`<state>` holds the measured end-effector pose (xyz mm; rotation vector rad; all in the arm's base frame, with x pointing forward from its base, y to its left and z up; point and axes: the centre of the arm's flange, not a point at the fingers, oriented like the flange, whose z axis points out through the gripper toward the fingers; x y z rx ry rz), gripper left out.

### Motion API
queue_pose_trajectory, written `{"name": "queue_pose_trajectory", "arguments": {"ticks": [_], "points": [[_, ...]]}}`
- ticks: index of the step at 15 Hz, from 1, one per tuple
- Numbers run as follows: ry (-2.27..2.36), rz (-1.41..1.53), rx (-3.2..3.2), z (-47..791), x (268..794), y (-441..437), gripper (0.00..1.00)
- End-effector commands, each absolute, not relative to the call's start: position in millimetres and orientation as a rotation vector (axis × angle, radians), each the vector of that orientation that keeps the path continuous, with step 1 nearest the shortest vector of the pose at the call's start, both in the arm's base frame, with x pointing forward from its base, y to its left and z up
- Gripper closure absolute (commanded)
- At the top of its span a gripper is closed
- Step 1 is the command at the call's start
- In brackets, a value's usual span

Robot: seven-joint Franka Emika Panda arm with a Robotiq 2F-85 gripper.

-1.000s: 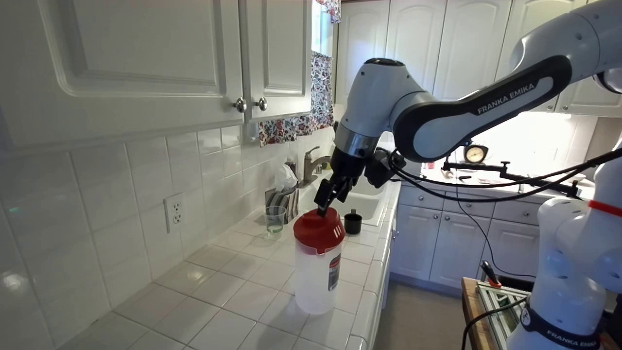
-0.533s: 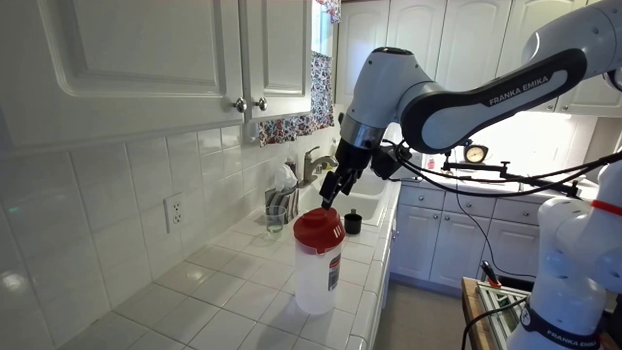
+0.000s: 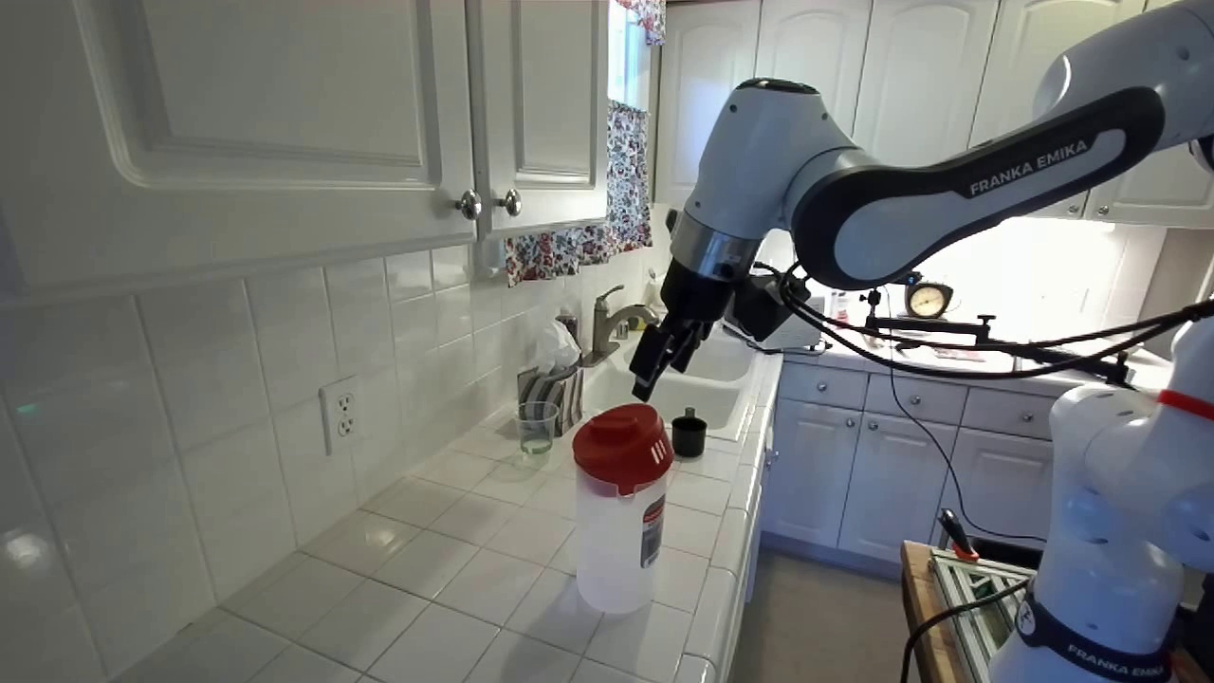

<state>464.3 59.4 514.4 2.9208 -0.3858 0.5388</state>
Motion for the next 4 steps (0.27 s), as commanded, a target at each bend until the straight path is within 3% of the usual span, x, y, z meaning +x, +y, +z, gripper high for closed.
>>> {"name": "queue_pose_trajectory", "arguments": {"ticks": [1,4], "points": [[-0.386,0.541,2.921,515.0,464.0,59.3,0.00],[-0.387,0.542,2.920,515.7,463.8,59.0,0.00]]}}
